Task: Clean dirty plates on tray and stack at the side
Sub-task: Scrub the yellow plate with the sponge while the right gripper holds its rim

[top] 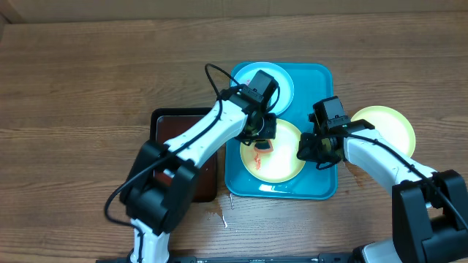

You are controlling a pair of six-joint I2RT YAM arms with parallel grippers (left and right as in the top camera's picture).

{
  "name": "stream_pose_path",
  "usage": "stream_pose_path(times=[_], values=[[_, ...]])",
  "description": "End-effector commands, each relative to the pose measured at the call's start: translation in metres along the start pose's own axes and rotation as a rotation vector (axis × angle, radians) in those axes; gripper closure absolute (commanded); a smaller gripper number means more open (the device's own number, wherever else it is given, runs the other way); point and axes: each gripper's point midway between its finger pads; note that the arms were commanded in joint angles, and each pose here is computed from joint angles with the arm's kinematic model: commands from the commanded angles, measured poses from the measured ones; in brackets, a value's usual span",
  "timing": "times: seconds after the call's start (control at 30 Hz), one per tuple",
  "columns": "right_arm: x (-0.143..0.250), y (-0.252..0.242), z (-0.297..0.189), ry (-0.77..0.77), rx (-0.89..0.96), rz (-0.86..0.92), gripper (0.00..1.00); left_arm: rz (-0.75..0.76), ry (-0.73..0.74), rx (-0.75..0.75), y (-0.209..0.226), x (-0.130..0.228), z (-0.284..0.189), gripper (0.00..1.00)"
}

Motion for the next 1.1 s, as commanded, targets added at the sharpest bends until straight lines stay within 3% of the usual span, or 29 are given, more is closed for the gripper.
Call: stream_pose_path(times=[0.0,0.07,0.3,0.47,0.67,0.83,0.97,1.07], values=[[0.002,0.000,0.002,0.005,0.002,-0.005,0.96,-0.025,0.074,0.075,-0.012,0.008,0.019,0.96],[0.002,0.000,0.002,0.006,0.003,-0.005,0.96,-0.038,0.124,0.087,-0.012,0.016,0.032,0.96],[0.004,-0.001,0.002,0.012,0.005,-0.003,0.96,-0.224,0.164,-0.143,0.051,0.021,0.029,0.96],[0.003,0.000,0.002,0.011,0.005,-0.003,0.96,-0.165,0.117,-0.279,0.073,0.007,0.010,0.96],[0.003,0.000,0.002,0.011,0.005,-0.003,0.96,0.007,0.126,-0.102,0.027,0.006,0.024,0.96],[0.003,0.000,0.002,0.011,0.005,-0.003,0.96,0.060,0.217,0.163,-0.034,0.026,0.042,0.96],[0.004,-0.001,0.002,0.012,0.005,-0.003,0.96,0.058,0.300,0.262,-0.054,0.044,0.043,0.96],[0.003,0.000,0.002,0.011,0.005,-0.003,0.96,0.041,0.337,0.246,-0.050,0.052,0.040,0.96]])
Point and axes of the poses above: each gripper's point midway between its finger pads, its own z axis out along the fingers, its own y axis along the line the jaws close on, x = y × z, and after that the axes turned 2 degrees about z, right-handed
